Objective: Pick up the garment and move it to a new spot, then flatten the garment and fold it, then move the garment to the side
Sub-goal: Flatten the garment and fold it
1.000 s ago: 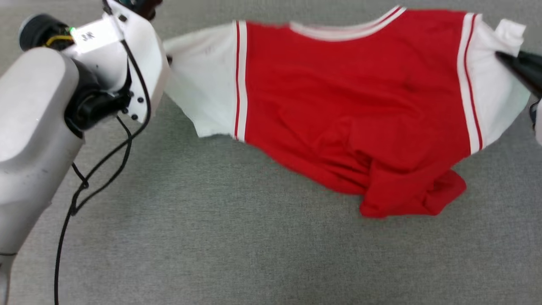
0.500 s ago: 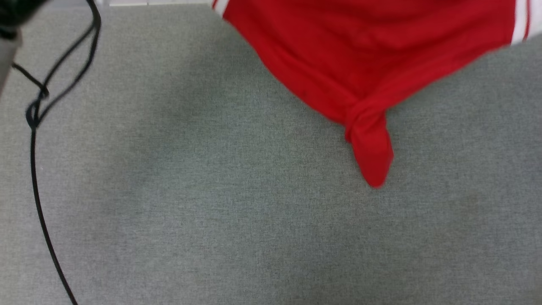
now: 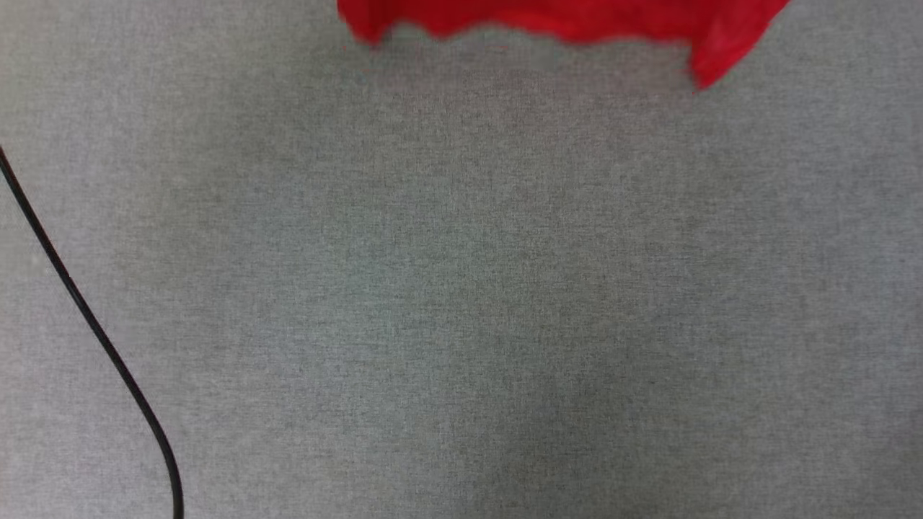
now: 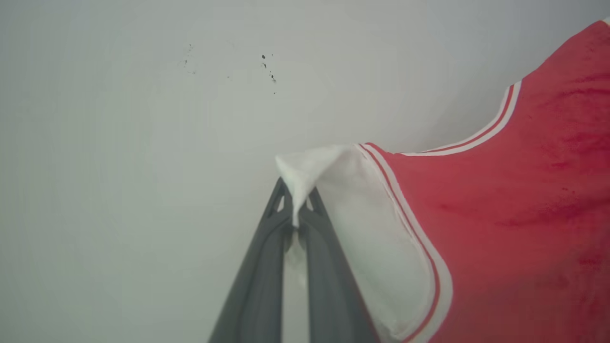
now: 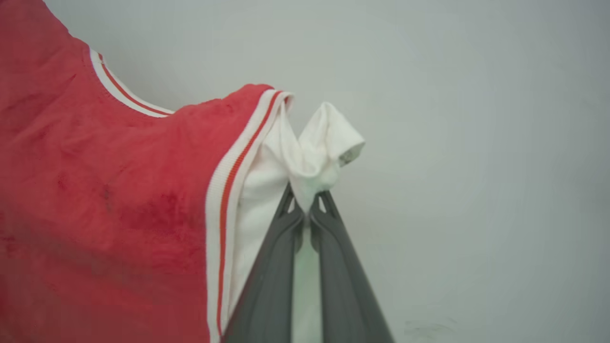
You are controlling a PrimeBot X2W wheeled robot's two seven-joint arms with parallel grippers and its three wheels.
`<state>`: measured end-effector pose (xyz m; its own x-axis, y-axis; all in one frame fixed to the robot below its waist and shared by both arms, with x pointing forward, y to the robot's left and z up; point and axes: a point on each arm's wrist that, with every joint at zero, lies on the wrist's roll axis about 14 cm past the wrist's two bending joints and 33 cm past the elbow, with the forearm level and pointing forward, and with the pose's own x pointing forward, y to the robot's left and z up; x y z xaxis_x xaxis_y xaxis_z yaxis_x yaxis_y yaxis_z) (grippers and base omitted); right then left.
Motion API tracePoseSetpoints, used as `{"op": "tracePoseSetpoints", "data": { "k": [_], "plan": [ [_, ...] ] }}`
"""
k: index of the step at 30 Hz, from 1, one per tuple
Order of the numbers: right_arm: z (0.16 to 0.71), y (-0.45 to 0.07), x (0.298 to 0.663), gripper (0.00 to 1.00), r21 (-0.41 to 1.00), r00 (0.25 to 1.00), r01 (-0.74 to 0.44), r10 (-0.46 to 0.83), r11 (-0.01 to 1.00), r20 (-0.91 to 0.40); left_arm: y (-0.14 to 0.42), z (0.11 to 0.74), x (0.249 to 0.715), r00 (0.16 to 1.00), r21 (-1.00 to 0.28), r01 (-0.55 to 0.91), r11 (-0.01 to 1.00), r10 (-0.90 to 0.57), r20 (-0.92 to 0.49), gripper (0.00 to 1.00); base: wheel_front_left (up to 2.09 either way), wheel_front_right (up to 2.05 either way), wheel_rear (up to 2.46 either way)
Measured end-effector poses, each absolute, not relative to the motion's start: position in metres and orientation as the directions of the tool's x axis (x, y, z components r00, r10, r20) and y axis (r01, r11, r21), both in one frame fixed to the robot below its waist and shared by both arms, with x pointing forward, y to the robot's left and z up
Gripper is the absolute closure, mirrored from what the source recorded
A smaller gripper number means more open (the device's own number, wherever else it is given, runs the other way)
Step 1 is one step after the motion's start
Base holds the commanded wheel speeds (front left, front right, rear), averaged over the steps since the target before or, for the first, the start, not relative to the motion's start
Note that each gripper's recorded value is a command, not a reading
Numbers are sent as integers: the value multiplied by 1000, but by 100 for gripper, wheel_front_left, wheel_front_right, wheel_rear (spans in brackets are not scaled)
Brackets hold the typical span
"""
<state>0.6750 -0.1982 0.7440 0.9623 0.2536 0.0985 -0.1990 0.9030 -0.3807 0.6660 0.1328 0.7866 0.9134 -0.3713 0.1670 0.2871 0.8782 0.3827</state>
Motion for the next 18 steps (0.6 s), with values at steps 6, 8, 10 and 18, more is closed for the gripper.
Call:
{"op": "tracePoseSetpoints", "data": {
  "k": [6, 8, 10, 18],
  "plan": [
    [745, -190, 696, 100, -380, 958, -189, 256, 905, 132, 140, 794, 684, 908, 368, 256, 894, -353, 226, 100, 0, 0, 0],
    [731, -186, 704, 100, -383, 958, -202, 262, 902, 113, 142, 781, 692, 913, 355, 261, 898, -349, 212, 100, 0, 0, 0],
    [712, -181, 710, 100, -384, 959, -221, 271, 897, 81, 144, 765, 700, 920, 352, 263, 899, -343, 190, 100, 0, 0, 0],
    [623, -174, 707, 100, -320, 953, -301, 297, 899, -62, 143, 680, 702, 929, 259, 335, 906, -364, 70, 100, 0, 0, 0]
  ]
}}
